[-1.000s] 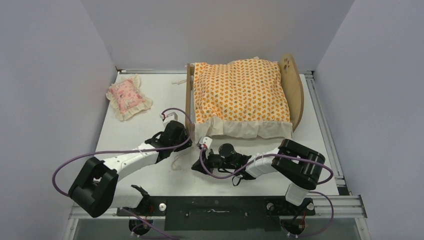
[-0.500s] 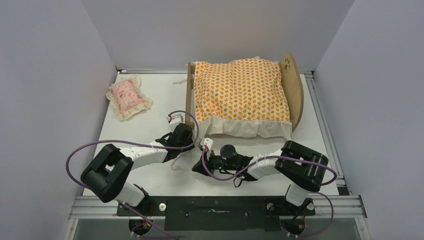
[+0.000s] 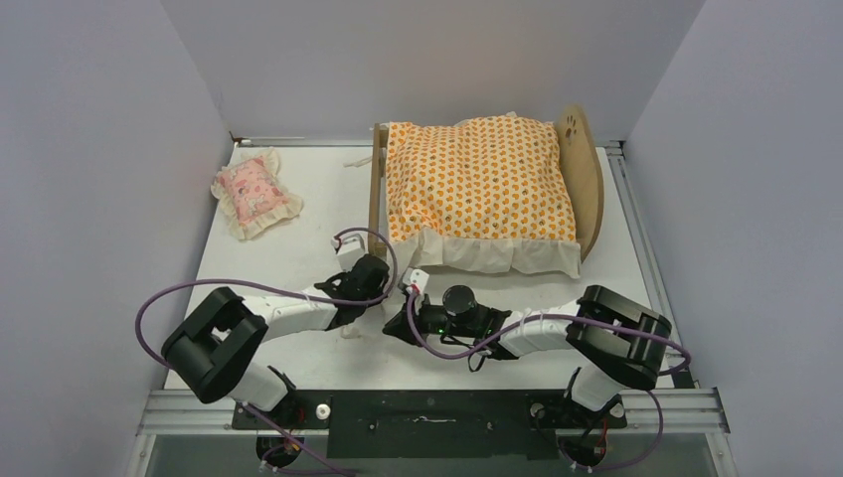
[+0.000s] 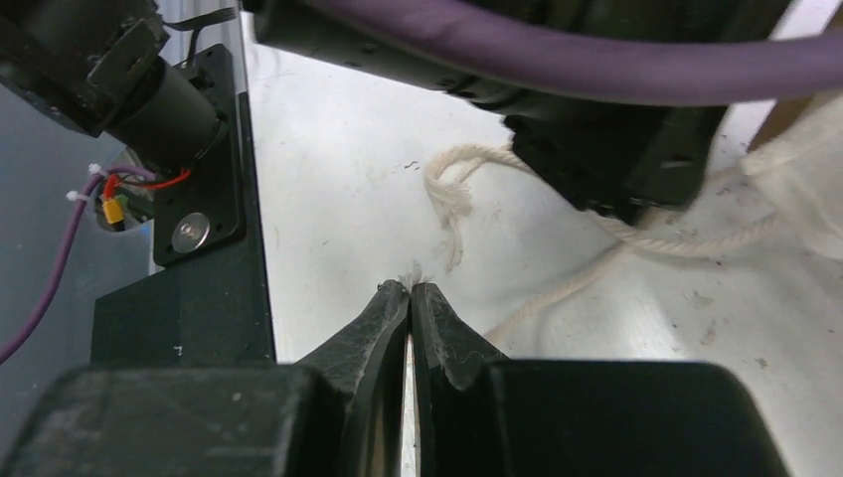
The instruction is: Set up the pet bed
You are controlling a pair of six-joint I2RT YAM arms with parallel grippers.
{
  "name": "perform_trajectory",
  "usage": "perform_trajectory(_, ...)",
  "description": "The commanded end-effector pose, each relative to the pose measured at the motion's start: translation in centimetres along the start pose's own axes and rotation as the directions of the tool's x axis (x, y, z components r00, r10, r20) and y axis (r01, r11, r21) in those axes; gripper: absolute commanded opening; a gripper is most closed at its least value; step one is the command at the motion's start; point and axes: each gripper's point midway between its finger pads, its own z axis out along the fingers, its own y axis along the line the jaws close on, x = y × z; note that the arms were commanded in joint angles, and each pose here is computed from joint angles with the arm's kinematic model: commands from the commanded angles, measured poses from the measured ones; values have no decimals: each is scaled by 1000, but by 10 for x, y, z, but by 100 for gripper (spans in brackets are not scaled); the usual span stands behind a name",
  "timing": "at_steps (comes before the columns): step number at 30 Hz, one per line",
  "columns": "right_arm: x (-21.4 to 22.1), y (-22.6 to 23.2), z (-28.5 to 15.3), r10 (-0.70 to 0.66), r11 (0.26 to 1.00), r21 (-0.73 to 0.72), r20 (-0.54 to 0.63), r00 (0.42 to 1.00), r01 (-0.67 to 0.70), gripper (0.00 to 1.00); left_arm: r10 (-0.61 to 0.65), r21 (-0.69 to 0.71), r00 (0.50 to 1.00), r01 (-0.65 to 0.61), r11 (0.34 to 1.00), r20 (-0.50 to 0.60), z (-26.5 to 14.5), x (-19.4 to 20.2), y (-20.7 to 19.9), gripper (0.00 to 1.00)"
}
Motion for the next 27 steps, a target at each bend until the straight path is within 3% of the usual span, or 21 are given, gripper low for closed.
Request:
perform_trajectory(1,-37,-11,1,-23,996,90,82,996,16,5,7,26,1000,-7,1000,-7,-15,3,8,0)
perform_trajectory(8,-63,-55,16,3,952,305,88,996,-30,5,-64,150,998,63,987,7,-33,-1,-1,0)
perform_trajectory(17,-53,-110,34,109,855,504,66,992,-127,5,-130,213,991,123,969,20,-46,-3,1,0)
perform_trajectory(24,-44,-132,36,144,820,548,81,986,-165,5,-168,240,986,158,958,19,-52,-5,3,0)
perform_trajectory(27,-52,-123,33,119,848,506,103,987,-155,5,-180,226,983,171,959,19,-50,-5,8,0)
